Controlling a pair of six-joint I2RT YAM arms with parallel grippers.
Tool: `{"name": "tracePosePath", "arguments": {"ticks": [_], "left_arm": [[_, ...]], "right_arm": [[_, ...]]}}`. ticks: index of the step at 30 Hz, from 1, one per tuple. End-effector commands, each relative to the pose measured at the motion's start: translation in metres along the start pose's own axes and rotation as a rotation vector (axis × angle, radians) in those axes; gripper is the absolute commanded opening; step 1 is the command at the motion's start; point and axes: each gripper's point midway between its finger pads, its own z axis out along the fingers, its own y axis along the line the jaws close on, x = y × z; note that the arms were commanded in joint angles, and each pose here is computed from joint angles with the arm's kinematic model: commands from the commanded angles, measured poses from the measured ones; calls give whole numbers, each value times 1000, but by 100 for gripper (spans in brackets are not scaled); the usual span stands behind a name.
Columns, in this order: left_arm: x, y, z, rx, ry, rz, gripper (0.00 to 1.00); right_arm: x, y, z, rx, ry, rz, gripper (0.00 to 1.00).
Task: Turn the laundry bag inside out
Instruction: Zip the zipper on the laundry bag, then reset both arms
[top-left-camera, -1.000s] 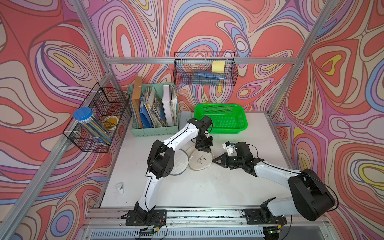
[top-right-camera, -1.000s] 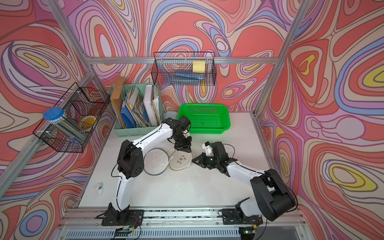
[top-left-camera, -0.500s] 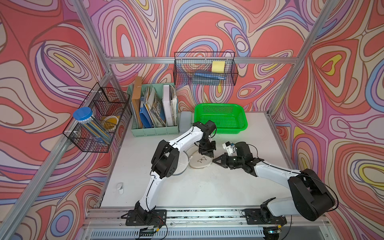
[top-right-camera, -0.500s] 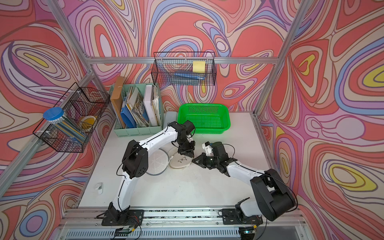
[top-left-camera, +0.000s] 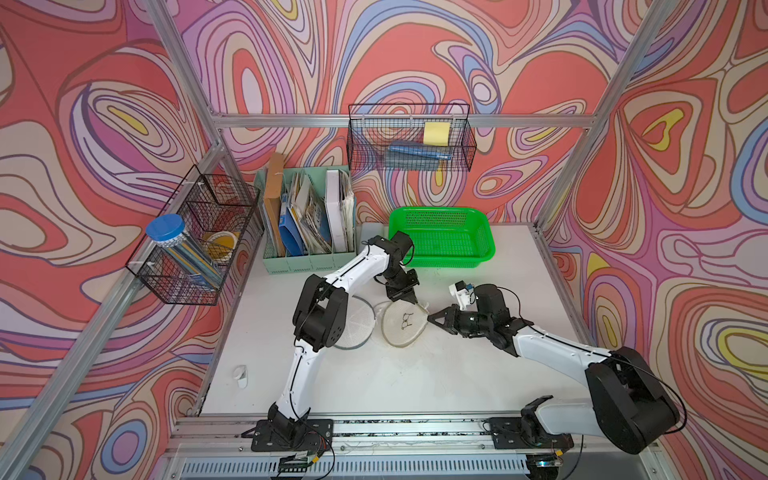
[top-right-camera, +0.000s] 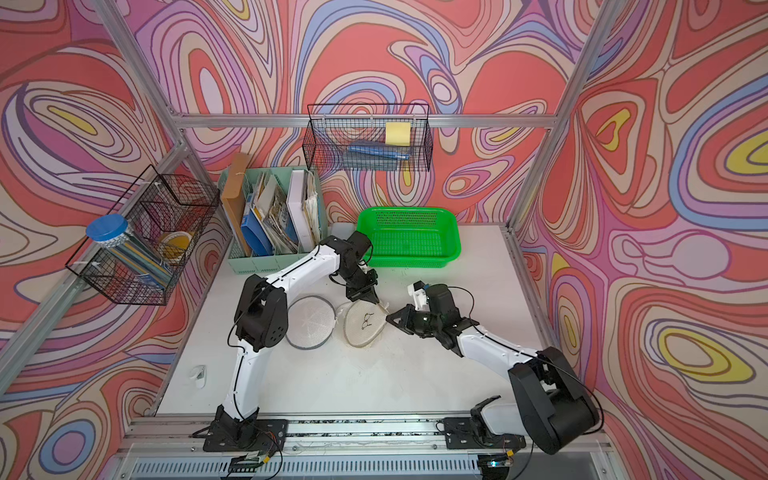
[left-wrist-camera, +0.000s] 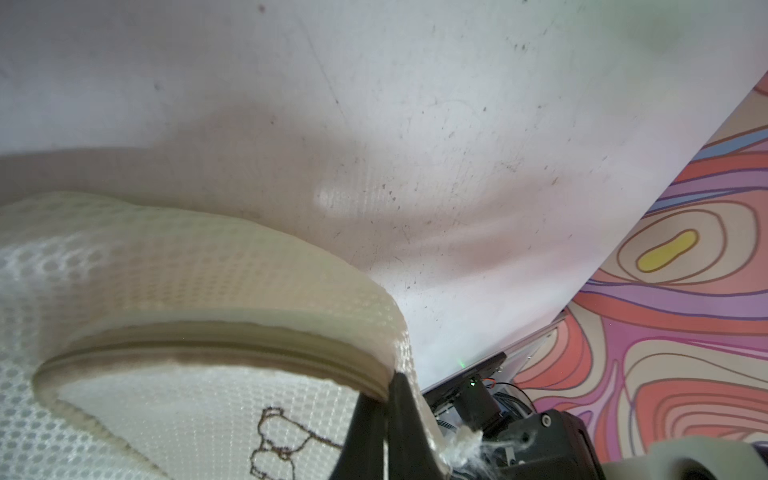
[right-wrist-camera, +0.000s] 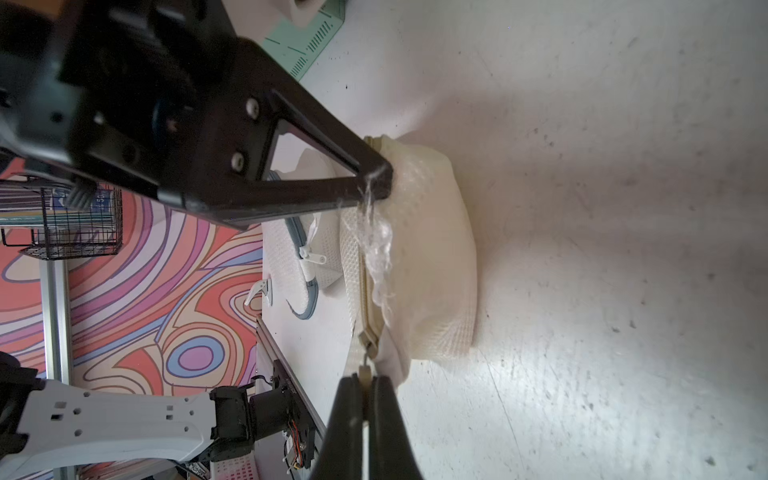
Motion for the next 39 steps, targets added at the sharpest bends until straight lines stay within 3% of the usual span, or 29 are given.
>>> {"name": "tracePosePath", "arguments": {"ticks": [1, 4, 6, 7, 9, 12, 16, 21, 24, 25, 26, 30, 33, 39], "left_arm": [[-39, 1, -26, 27, -156, -16, 0], [-34, -9, -31, 61, -145, 22, 1], [-31, -12, -40, 58, -165, 57, 39], [-29, -14, -45, 55, -175, 74, 51], [-26, -14, -60, 36, -206, 118, 64], [-22, -9, -86, 0, -268, 184, 77], [-25, 22, -131, -122, -395, 208, 94], [-31, 96, -183, -240, -564, 120, 99], [-34, 152, -201, -315, -643, 30, 99], [-35, 172, -204, -345, -667, 8, 99], [-35, 194, -208, -397, -700, -19, 99], [-39, 258, -206, -491, -784, -110, 99], [-47, 289, -210, -561, -896, -127, 99], [-71, 305, -219, -704, -1043, -20, 99]], "right_arm": [[16, -7, -4, 14, 44, 15, 0], [10, -5, -2, 19, 41, 5, 0], [3, -3, 1, 33, 36, -7, 0], [0, -3, 2, 43, 34, -13, 6], [-8, -2, 3, 67, 28, -35, 17], [-21, -6, 1, 148, 10, -72, 41], [-38, -21, -9, 304, -24, -125, 53], [-65, -34, -33, 497, -115, -219, 64], [-92, -38, -60, 654, -241, -291, 80], [-104, -39, -73, 720, -300, -314, 95], [-116, -40, -86, 782, -358, -339, 98], [-153, -47, -124, 1002, -554, -462, 98], [-171, -54, -134, 1078, -648, -551, 98], [-193, -95, -138, 1190, -696, -606, 98]]}}
